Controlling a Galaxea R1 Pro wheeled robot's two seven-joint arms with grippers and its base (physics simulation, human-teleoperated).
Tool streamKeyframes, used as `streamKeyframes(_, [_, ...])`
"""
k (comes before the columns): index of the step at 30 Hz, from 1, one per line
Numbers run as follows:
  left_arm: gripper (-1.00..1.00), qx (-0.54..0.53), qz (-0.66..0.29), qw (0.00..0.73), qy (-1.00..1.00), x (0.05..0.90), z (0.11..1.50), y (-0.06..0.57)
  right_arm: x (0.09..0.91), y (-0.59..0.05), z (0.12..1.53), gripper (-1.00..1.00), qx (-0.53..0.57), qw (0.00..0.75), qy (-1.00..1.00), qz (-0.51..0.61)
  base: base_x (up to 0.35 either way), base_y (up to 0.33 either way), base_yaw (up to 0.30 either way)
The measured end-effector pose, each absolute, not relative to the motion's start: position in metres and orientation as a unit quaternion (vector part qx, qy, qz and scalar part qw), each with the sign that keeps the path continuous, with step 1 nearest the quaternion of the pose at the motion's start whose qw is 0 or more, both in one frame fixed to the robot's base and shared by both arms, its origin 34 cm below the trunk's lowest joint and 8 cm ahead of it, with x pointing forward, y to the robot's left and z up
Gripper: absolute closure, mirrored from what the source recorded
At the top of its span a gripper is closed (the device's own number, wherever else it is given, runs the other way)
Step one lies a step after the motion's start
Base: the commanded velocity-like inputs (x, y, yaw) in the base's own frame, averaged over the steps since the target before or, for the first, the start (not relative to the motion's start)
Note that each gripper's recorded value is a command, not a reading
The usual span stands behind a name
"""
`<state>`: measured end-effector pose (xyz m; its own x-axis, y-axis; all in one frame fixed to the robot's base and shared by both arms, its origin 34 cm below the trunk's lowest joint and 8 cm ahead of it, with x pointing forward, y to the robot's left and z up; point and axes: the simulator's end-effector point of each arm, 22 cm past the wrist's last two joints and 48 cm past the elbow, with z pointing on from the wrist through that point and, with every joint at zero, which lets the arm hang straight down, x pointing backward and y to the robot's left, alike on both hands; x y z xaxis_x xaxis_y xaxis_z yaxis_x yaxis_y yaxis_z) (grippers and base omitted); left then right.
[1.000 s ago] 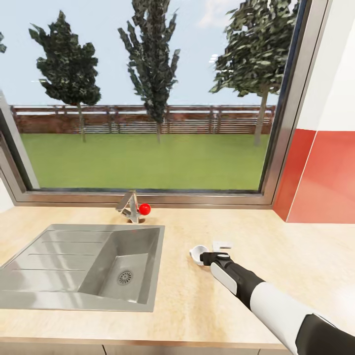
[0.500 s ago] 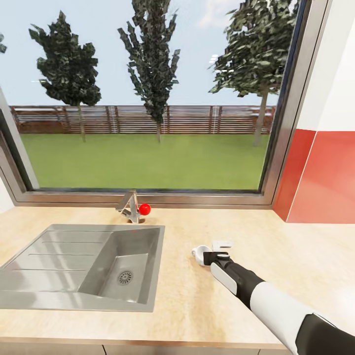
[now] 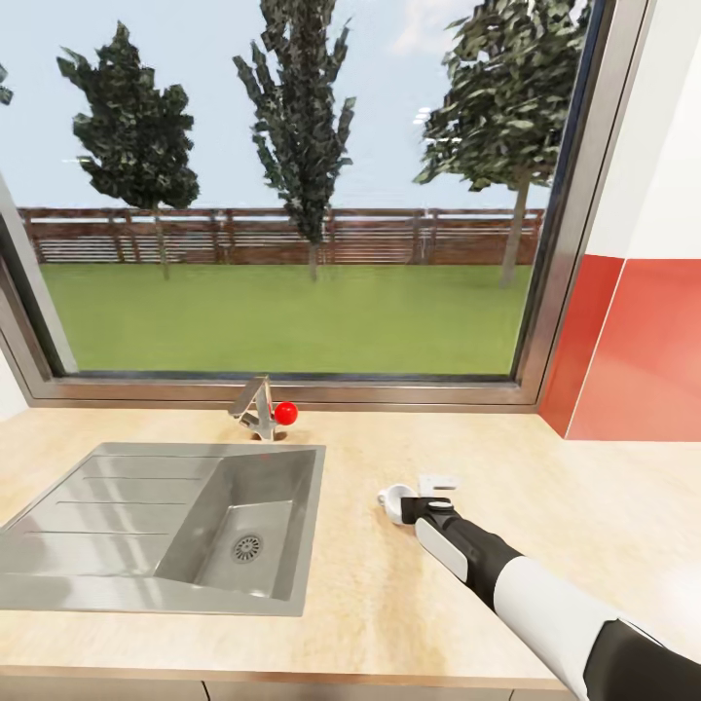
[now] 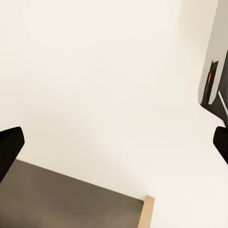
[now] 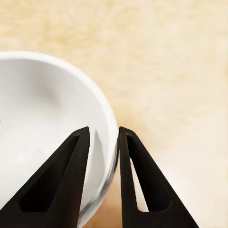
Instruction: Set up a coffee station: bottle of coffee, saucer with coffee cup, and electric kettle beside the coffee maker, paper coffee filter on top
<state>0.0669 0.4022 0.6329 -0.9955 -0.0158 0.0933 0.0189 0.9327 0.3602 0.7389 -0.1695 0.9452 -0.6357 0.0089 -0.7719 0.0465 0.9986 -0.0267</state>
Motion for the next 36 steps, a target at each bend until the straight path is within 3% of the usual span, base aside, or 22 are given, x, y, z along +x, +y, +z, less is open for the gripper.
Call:
streamKeyframes(13, [-1.00,0.000,-0.178,0.042,-0.983,0.069,0.632,0.400,0.734,-0.151,0.945,1.00,0.006,0.412,0.911,-0.008,0.000,0.000,0.000])
streamKeyframes(36, [-1.00,0.002,-0.177,-0.005,-0.984,0.090,0.631,0.400,0.683,0.034,1.098,1.00,-0.180,0.439,0.867,0.153,0.000,0.000,0.000])
